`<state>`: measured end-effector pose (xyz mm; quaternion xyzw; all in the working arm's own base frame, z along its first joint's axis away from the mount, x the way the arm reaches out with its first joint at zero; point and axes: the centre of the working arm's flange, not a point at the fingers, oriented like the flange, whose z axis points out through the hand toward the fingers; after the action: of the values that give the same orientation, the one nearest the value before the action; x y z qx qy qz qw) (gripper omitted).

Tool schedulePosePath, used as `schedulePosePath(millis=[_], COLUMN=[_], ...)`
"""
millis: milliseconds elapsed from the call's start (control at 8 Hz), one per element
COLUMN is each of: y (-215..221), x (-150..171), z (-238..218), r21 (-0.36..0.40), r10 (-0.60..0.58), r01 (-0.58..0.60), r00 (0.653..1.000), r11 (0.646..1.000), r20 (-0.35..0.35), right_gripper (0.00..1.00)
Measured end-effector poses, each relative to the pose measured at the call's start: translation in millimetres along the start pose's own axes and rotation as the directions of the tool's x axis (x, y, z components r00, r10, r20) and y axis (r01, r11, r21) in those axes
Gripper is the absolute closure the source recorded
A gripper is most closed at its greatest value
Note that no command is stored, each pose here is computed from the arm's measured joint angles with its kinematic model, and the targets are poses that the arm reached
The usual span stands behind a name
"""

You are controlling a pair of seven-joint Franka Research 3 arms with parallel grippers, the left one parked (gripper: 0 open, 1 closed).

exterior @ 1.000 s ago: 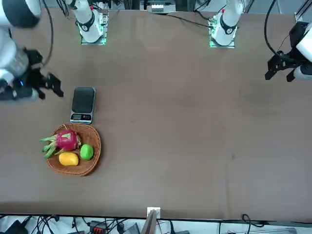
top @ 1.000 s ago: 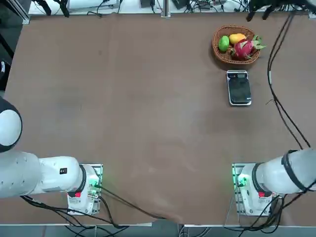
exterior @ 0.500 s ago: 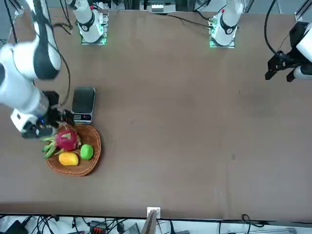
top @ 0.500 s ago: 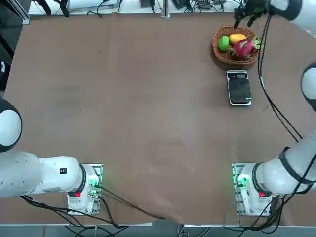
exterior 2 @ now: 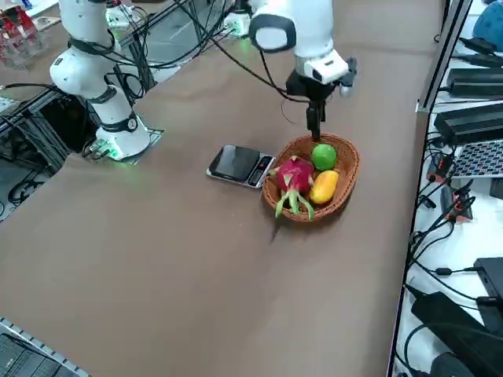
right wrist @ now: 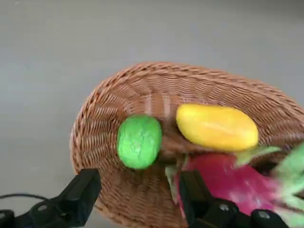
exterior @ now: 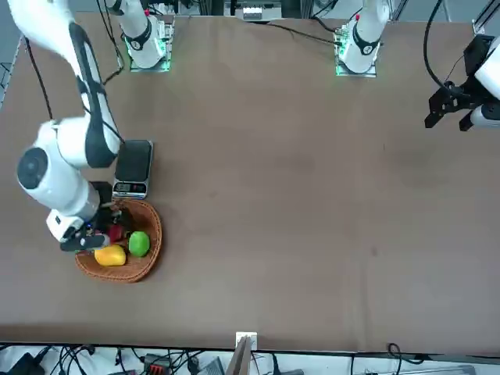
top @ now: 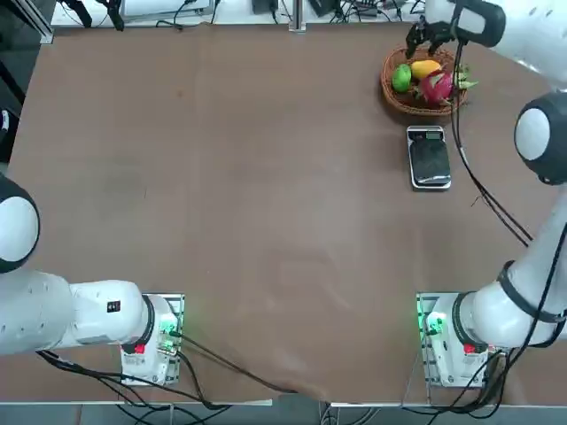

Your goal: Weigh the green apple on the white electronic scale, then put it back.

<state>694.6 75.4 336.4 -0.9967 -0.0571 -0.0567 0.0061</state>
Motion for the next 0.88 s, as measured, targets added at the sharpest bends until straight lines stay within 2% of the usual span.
schedulePosePath(millis=[375,875], y=[-18,-21], x=[9,11], z=[33,69], r21=[0.001,-0.012], r10=[-0.026,-0.046], r01=[0.026,0.045], r00=[1.000,0.999], r11=[1.000,0.999], r20=[-0.013,-0.030], right_gripper=[0.00,0.00])
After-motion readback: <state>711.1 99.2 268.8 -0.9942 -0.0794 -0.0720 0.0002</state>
